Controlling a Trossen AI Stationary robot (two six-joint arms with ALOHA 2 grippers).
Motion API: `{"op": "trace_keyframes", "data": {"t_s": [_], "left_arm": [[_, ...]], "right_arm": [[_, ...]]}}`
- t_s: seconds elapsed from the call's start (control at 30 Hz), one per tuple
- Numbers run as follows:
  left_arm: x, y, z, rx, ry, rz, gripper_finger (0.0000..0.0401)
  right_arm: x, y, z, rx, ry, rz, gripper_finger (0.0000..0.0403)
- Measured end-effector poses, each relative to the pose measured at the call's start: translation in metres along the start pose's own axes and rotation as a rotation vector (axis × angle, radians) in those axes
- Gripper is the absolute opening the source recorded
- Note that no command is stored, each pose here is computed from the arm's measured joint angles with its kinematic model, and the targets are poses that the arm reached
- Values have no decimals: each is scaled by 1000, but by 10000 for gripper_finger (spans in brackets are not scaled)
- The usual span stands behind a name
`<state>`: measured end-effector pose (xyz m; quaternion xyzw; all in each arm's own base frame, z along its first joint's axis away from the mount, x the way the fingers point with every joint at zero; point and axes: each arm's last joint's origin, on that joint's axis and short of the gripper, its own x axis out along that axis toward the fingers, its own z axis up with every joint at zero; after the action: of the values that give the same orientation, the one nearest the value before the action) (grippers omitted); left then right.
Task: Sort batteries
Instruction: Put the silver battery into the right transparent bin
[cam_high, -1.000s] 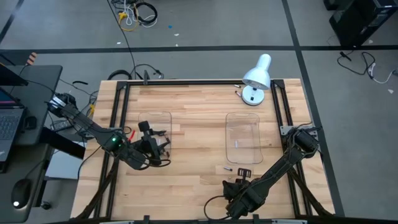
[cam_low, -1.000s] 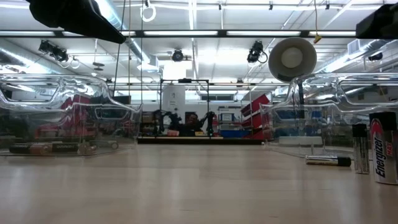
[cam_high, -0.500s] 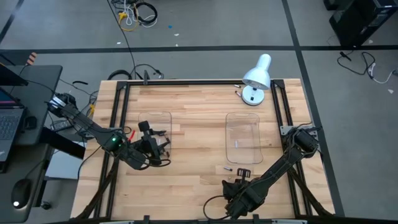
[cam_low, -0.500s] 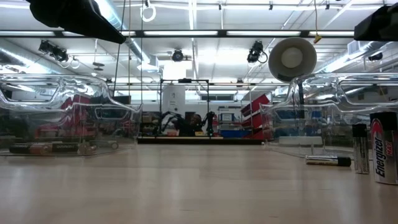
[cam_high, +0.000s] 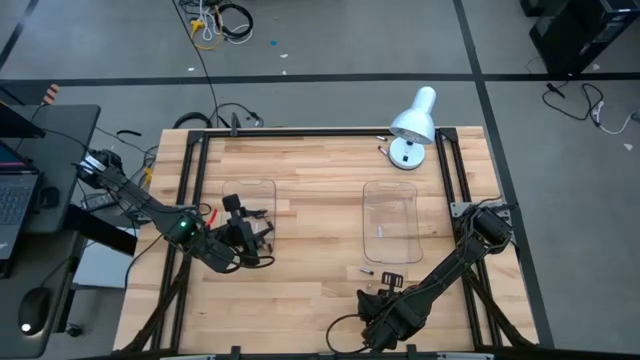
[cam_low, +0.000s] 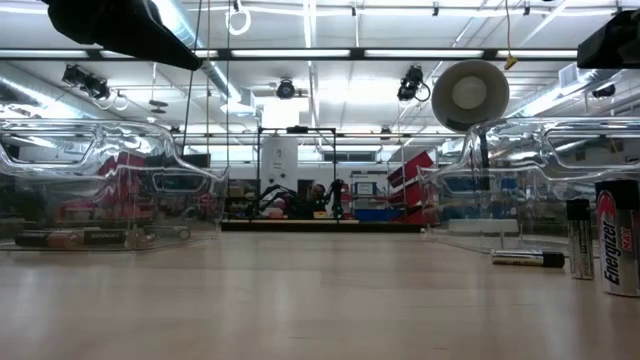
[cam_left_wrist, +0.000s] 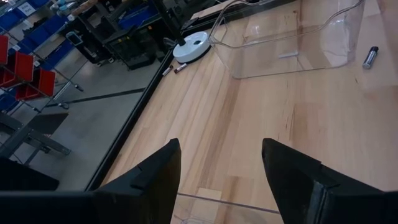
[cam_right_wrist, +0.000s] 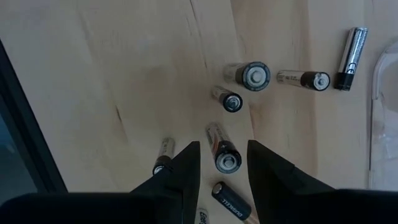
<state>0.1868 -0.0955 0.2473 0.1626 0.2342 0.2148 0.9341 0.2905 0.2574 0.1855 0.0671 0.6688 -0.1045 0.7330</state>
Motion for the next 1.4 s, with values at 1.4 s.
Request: {"op": "trace_keyframes", "data": {"t_s": [1.4], "left_arm": [[0, 0, -1, 5, 6, 1, 223]], "right_arm": [[20, -5, -1, 30, 15, 19, 93]]}}
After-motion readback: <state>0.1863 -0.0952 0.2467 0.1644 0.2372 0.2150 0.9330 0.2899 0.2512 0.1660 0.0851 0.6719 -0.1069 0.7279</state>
